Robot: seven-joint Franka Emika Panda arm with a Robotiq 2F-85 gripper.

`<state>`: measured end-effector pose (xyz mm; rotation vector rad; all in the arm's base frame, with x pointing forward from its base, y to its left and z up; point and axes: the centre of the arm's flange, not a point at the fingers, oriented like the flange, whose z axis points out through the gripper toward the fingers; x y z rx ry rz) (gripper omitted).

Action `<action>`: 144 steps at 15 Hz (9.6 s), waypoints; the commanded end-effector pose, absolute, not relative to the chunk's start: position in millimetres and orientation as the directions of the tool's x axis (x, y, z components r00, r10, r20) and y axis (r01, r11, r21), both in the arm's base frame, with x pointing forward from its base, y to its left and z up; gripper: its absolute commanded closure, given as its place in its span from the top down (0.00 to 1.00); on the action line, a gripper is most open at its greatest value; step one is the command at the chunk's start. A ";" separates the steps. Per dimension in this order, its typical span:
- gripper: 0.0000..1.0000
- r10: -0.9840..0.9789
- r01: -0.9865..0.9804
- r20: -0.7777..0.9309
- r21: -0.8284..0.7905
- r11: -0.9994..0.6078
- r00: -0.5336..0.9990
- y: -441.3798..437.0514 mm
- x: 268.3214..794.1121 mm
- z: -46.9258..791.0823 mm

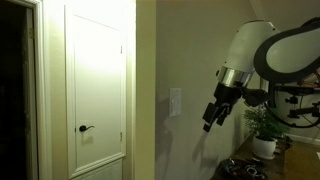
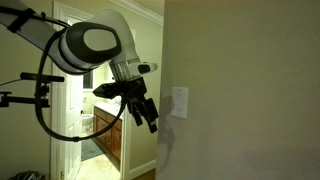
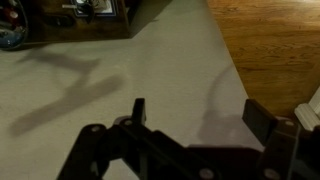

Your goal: Turn off the light switch

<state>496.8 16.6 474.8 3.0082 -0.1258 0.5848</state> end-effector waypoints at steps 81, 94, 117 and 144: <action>0.06 -0.182 -0.174 0.617 -0.074 -0.982 0.765 10.7 567.2 535.7; 0.05 -0.207 -0.201 0.596 -0.078 -0.976 0.776 4.4 589.1 529.4; 0.06 -0.223 -0.205 0.598 -0.099 -0.974 0.770 3.7 599.5 529.2; 0.05 -0.236 -0.197 0.605 -0.131 -0.972 0.760 5.9 591.6 538.2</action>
